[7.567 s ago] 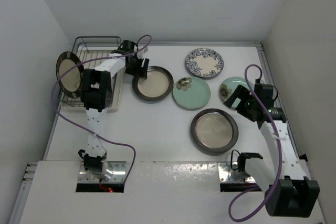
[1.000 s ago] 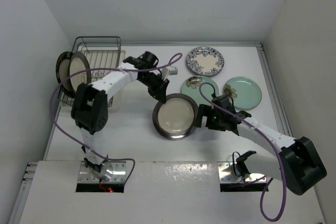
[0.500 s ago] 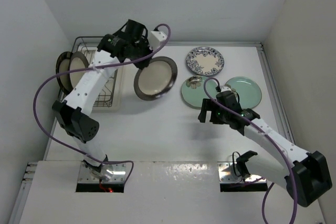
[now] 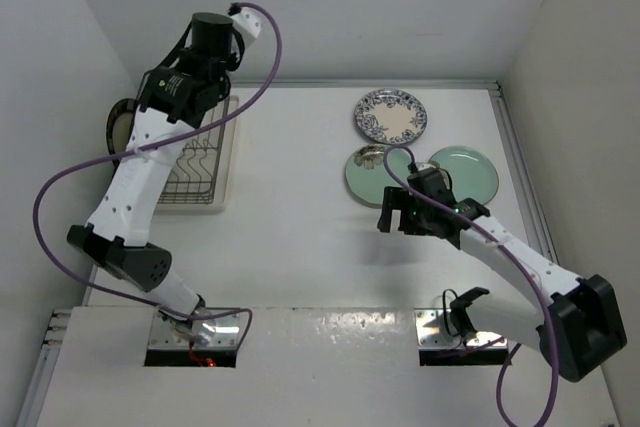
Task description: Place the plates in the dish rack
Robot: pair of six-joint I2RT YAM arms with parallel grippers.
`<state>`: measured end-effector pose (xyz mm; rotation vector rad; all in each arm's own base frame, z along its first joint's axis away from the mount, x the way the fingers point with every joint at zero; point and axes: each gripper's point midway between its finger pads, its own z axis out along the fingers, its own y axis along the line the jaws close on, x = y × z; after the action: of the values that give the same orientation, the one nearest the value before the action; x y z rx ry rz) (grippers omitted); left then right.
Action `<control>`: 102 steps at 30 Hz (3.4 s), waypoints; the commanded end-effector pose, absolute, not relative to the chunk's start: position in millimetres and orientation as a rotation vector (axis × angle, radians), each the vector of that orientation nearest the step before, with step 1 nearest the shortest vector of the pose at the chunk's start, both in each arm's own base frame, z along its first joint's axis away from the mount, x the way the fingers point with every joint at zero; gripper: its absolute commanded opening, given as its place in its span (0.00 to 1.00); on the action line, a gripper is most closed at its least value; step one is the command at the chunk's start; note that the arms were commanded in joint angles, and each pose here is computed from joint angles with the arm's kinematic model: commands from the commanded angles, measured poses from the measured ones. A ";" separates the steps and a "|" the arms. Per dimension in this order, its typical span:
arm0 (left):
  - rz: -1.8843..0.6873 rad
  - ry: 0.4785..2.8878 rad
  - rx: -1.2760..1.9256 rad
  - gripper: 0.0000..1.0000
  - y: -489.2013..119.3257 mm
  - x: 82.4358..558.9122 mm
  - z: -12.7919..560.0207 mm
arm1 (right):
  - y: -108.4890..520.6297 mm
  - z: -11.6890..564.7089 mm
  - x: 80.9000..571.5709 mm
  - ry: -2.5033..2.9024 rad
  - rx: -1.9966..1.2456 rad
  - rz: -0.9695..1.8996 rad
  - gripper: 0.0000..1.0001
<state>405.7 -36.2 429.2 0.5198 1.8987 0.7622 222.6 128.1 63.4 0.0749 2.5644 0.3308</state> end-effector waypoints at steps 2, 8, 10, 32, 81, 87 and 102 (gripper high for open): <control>0.975 1.761 0.200 0.00 32.6 388.1 480.2 | 139.0 82.4 237.1 2.547 0.064 0.363 1.00; 0.993 1.782 0.152 0.00 52.7 399.2 466.1 | 143.1 85.3 236.7 2.564 0.058 0.358 1.00; 0.984 1.802 0.142 0.00 55.8 405.9 454.2 | 143.2 85.3 235.7 2.565 0.044 0.352 1.00; 0.941 2.007 0.148 0.00 89.3 420.6 351.0 | 132.1 81.2 219.3 2.572 0.090 0.317 1.00; 0.458 1.870 0.328 0.83 8.1 426.2 430.7 | 97.8 113.9 254.6 2.417 0.411 0.308 1.00; -0.135 1.854 0.828 0.83 -155.0 417.4 375.0 | 70.4 142.1 293.8 2.262 0.554 0.395 1.00; -0.861 2.113 1.154 0.83 -315.5 434.4 161.4 | 1.1 127.9 403.8 2.194 0.739 0.290 0.90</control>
<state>436.3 -285.4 134.0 1.2021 2.2122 -0.6003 382.5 11.4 124.9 0.6945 2.2602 0.2452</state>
